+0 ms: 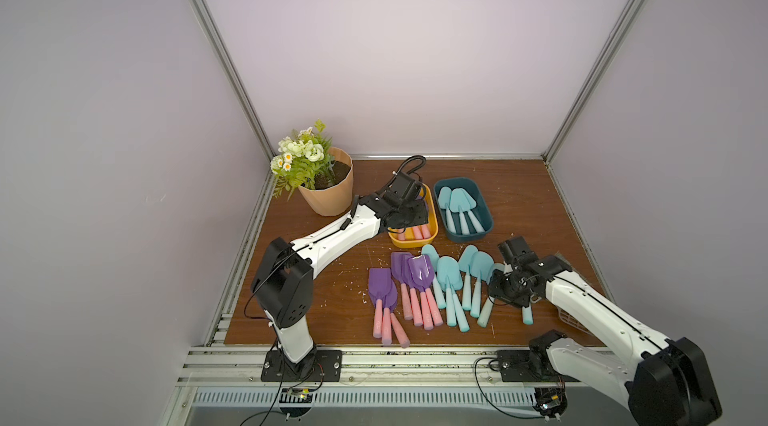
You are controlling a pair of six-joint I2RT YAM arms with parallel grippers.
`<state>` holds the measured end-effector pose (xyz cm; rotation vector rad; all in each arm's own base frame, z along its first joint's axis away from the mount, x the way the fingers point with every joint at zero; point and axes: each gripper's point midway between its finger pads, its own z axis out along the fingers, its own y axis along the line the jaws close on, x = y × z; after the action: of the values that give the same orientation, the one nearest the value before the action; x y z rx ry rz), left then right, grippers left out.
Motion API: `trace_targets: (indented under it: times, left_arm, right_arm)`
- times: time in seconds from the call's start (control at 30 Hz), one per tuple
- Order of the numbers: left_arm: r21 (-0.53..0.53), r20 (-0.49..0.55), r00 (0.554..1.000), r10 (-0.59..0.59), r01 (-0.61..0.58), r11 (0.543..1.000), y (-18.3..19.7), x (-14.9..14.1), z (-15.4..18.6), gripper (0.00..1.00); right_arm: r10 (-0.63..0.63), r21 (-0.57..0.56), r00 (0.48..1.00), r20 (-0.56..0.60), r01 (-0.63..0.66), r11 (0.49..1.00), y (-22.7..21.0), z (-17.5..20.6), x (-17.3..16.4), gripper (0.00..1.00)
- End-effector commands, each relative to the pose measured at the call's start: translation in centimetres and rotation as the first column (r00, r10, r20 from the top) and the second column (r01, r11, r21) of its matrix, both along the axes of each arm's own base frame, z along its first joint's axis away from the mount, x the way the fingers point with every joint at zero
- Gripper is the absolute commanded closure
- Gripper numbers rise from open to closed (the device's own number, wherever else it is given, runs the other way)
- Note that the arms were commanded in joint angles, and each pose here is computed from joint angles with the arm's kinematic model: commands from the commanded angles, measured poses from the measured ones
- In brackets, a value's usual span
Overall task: Sort the small shovels by color and place them into the storage box
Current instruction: Pick up the shovel from the center of the board.
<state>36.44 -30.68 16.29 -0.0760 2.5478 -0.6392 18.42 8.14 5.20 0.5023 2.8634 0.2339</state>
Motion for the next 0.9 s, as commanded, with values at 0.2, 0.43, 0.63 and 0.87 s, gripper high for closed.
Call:
trace_targets:
  times: [0.2, 0.43, 0.63, 0.87]
  left_arm:
    - [0.071, -0.020, 1.000, 0.020, -0.018, 0.997, 1.7, -1.1, -2.2, 0.43]
    - [0.067, -0.019, 1.000, 0.012, -0.010, 0.998, 1.8, -1.3, -2.2, 0.43]
    - [0.061, -0.015, 1.000, 0.013, -0.012, 0.998, 1.8, -1.4, -2.1, 0.43]
    - [0.045, -0.016, 1.000, 0.015, -0.014, 0.999, 1.7, -1.5, -2.2, 0.43]
  right_arm:
    - [-0.027, 0.094, 0.999, -0.043, 0.031, 0.995, 1.5, -1.0, -1.3, 0.58]
    - [-0.025, 0.078, 0.996, -0.080, 0.031, 0.996, 1.9, -2.8, -2.4, 0.63]
    - [-0.040, -0.005, 0.996, -0.082, 0.040, 0.999, 1.0, -3.2, -2.8, 0.85]
    - [-0.119, -0.191, 0.988, 0.101, 0.136, 0.972, -1.9, 3.1, 0.3, 0.98]
